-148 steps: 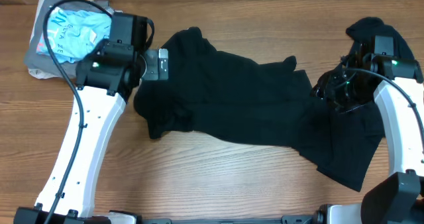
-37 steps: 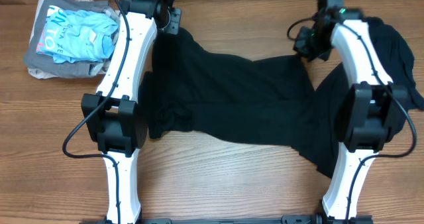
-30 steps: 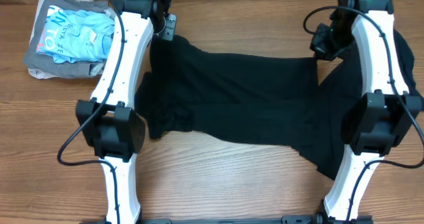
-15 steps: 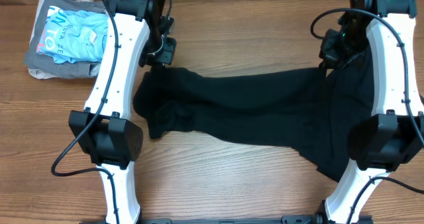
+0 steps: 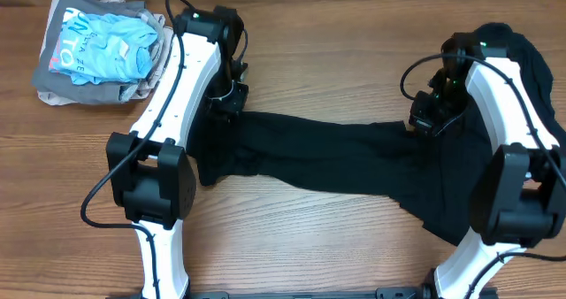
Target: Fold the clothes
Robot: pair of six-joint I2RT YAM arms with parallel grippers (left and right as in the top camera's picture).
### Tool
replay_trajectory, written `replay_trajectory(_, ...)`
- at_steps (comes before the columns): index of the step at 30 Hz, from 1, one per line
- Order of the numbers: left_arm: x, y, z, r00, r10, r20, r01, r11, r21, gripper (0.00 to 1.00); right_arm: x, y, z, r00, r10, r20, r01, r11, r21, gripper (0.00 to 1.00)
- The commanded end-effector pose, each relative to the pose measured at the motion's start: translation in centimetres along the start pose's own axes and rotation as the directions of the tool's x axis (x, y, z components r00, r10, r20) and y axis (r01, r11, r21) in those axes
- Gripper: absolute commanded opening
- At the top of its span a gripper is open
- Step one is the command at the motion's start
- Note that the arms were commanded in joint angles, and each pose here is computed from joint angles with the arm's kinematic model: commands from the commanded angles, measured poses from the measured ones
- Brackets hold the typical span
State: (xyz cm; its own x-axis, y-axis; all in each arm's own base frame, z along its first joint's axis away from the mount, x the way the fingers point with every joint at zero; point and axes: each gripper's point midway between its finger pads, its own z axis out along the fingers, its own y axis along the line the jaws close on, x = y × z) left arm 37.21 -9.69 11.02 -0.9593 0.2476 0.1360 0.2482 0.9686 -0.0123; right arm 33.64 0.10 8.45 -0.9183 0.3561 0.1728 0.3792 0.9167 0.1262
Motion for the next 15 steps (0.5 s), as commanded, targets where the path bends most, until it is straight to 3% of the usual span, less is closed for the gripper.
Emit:
replay_trajectory(1, 1.5, -0.4, 2.1, 0.999, 0.007, -0.053, -0.007, 1.000, 0.006, 0.04, 1.3, -0.5, 1.3, 1.000, 0.003, -0.031, -0.003, 1.000, 0.002, 0.04)
replay_trajectory(4, 2.5, -0.3, 3.9, 0.995, 0.009, -0.100, -0.008, 1.000, 0.007, 0.05, 2.0, -1.0, 2.6, 0.998, 0.008, -0.058, -0.007, 1.000, 0.010, 0.05)
replay_trajectory(7, 3.1, -0.3, 4.9, 0.992, 0.026, -0.126, -0.025, 1.000, 0.009, 0.34, 2.2, -1.1, 3.1, 0.998, 0.004, -0.063, -0.004, 1.000, 0.013, 0.25)
replay_trajectory(8, 3.3, -0.3, 5.1, 0.990, 0.037, -0.134, -0.036, 0.999, 0.011, 0.39, 2.0, -1.3, 3.1, 0.999, 0.004, -0.053, -0.002, 1.000, 0.022, 0.35)
replay_trajectory(10, 3.6, -0.3, 5.4, 0.988, 0.059, -0.144, -0.058, 0.998, 0.015, 0.47, 1.3, -1.7, 3.1, 1.000, 0.002, -0.024, -0.001, 0.999, 0.044, 0.47)
replay_trajectory(15, 2.8, -0.3, 5.5, 0.991, 0.075, -0.113, -0.075, 0.997, 0.011, 0.49, 0.1, -1.8, 3.1, 1.000, 0.003, 0.021, -0.004, 0.999, 0.041, 0.53)
